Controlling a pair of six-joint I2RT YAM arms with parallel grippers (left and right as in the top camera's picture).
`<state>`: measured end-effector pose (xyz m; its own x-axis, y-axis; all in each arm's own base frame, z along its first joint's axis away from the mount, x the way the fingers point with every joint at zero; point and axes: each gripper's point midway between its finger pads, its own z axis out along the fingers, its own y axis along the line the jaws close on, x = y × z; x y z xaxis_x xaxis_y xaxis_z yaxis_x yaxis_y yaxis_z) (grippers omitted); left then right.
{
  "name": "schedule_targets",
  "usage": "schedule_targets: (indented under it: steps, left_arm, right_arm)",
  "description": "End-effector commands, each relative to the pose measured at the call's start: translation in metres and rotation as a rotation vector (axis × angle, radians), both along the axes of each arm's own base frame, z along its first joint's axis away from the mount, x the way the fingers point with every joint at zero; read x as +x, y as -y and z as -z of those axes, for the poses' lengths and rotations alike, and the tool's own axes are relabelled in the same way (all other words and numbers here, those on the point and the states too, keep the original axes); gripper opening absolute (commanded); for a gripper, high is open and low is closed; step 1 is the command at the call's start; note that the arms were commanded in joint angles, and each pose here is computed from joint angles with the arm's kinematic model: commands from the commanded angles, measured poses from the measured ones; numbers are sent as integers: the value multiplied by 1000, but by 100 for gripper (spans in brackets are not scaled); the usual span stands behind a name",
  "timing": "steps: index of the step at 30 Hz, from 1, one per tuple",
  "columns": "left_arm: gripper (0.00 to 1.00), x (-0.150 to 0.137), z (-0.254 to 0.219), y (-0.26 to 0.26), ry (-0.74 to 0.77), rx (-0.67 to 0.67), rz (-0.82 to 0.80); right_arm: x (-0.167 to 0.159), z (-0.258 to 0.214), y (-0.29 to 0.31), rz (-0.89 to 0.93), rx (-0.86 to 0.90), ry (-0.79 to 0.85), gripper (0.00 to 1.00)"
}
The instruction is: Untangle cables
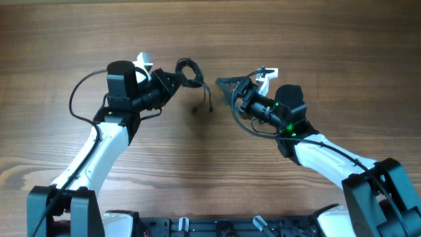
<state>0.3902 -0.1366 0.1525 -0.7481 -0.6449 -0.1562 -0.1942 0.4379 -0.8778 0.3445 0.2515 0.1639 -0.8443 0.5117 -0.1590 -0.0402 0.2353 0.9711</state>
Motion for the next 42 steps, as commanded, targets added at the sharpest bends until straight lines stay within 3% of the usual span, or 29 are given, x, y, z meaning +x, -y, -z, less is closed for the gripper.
schedule_targets:
  steps: [1,7,11,13,19,33,42]
  left_arm:
    - [4,15,-4,-20,-172,-175,-277]
    - [4,16,-3,-23,-320,-348,-414]
    - [4,13,-4,-17,-396,-436,-434]
    - [4,10,-6,-12,-434,-477,-417]
    - [4,2,-9,1,-474,-506,-345]
    - [4,-17,-11,42,-527,-508,-235]
    - [4,-19,-11,47,-531,-504,-221]
  right_arm:
    - [-16,3,-14,-98,9,-24,100]
    - [-41,13,-50,-126,-20,-60,100]
    - [-47,55,-48,74,-10,-421,100]
    - [-43,62,-44,173,24,-509,100]
    - [-29,64,-33,303,71,-542,100]
    - [-26,64,-29,345,95,-563,100]
    - [-13,66,-14,483,153,-599,100]
